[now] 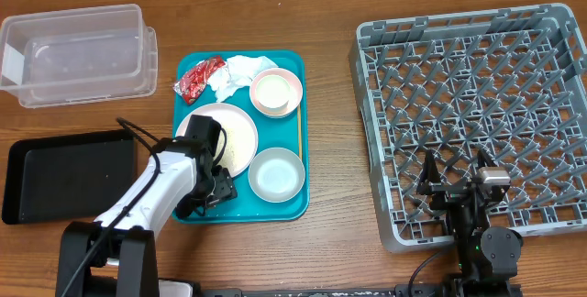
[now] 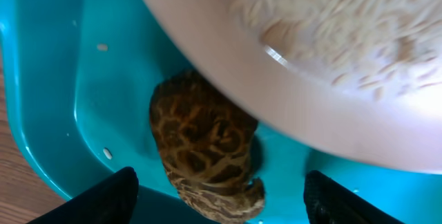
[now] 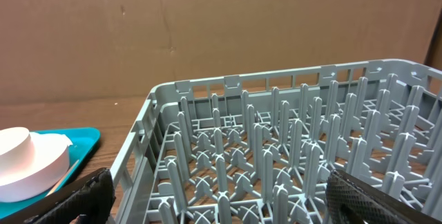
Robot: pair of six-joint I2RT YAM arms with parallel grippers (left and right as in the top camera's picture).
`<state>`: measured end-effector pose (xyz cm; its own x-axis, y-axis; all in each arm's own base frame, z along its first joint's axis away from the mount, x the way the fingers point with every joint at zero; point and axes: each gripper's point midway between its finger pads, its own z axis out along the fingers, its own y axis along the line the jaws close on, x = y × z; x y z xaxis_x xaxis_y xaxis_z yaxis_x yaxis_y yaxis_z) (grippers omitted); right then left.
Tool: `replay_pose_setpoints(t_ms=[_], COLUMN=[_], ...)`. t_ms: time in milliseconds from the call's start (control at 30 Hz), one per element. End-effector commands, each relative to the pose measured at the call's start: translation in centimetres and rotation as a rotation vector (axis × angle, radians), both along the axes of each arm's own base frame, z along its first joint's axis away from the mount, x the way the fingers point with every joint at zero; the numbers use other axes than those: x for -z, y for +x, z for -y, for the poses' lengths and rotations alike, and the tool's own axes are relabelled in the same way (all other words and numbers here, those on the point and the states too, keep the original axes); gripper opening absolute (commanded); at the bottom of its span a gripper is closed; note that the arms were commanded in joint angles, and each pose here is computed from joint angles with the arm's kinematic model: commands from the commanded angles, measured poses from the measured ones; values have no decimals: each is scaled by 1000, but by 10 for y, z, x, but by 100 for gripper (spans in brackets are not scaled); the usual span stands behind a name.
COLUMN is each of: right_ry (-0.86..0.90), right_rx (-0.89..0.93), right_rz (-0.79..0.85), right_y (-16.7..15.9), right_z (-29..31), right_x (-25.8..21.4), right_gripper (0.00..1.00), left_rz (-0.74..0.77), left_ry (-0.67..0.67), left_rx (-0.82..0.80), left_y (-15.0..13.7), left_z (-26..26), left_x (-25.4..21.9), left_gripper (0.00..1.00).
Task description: Sort waste into correct bins and load items into the dishwasher
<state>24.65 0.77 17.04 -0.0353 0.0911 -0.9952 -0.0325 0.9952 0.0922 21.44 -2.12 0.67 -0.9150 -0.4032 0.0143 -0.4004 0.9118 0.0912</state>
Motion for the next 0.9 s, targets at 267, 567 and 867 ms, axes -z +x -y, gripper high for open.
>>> replay_pose_setpoints(t_ms=[267, 567, 867], right_ry=[0, 0, 1], right_rx=[2, 2, 2], right_rz=[0, 0, 0], right_y=[0, 0, 0], right_z=[0, 0, 0], right_x=[3, 3, 3], right_gripper=[100, 100, 100], left_rz=[33, 51, 42], left_ry=[35, 32, 3], left_rx=[-9, -33, -40], left_y=[6, 10, 8], left_z=[-5, -4, 1], left_x=[5, 5, 5], left_gripper=[69, 54, 43])
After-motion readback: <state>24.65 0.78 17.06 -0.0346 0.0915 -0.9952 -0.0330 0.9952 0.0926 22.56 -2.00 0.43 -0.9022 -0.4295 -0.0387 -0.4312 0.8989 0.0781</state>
